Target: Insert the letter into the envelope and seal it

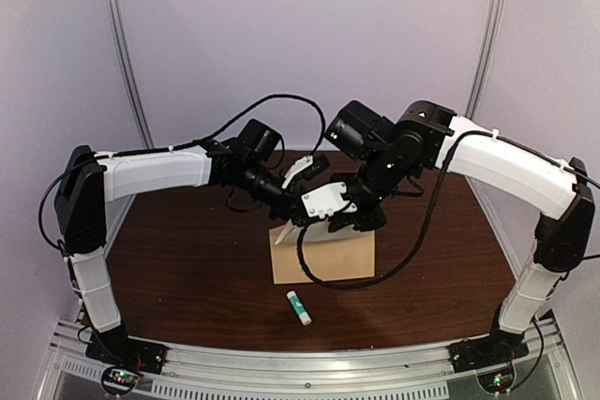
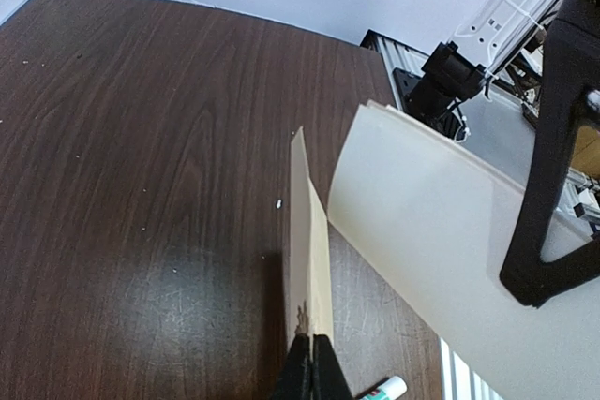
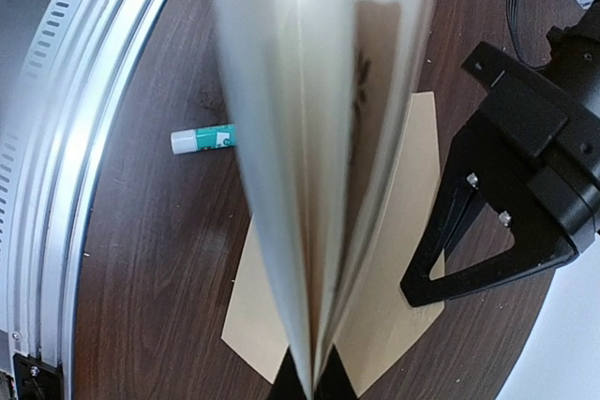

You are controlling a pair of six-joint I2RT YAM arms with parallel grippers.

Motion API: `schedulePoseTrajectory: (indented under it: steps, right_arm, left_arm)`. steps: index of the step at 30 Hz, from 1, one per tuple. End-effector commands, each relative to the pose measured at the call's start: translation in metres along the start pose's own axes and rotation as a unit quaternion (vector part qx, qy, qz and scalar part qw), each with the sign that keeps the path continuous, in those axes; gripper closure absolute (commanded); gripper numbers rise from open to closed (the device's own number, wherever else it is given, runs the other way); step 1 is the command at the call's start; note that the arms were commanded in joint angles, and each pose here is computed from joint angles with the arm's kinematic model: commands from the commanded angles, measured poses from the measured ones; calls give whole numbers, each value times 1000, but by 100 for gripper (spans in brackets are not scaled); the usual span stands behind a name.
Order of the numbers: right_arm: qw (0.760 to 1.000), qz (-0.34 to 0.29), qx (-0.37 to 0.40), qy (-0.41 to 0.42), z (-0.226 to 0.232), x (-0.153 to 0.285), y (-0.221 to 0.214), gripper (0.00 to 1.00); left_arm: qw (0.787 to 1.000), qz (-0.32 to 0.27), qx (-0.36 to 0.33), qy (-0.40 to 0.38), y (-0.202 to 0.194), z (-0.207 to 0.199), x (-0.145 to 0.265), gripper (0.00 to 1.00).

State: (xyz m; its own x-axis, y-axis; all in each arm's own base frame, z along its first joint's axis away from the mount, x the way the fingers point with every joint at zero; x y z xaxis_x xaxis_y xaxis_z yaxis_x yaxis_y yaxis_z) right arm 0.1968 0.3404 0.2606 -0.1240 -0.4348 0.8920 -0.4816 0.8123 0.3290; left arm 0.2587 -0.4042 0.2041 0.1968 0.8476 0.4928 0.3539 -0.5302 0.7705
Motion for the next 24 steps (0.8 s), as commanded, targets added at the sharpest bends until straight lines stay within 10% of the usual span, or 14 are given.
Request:
schedulePoseTrajectory:
  steps: [1,24]
  right_arm:
    - [1000,10,9,-9,-2,0,0,100]
    - [999,32,9,-6,-3,-27,-8,100]
  left_arm:
    - [999,-23,-32,-21,13,-15,7,100]
    - [997,-23,-47,-50,13,-31,4,100]
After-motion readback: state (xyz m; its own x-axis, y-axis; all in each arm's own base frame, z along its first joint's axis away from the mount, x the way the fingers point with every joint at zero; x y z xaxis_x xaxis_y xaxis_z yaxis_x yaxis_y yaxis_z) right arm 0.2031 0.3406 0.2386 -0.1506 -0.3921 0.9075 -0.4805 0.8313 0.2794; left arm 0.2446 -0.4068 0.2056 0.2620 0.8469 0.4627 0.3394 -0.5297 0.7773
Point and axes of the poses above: each gripper's point midway between its finger pads, its own x axis back along the fingers, its own z axis along the line the jaws close on, y = z × x, the point moved 3 cm from there along x, back along the fingers, and after that the axes turned 6 degrees about x, right-handed, at the moved point
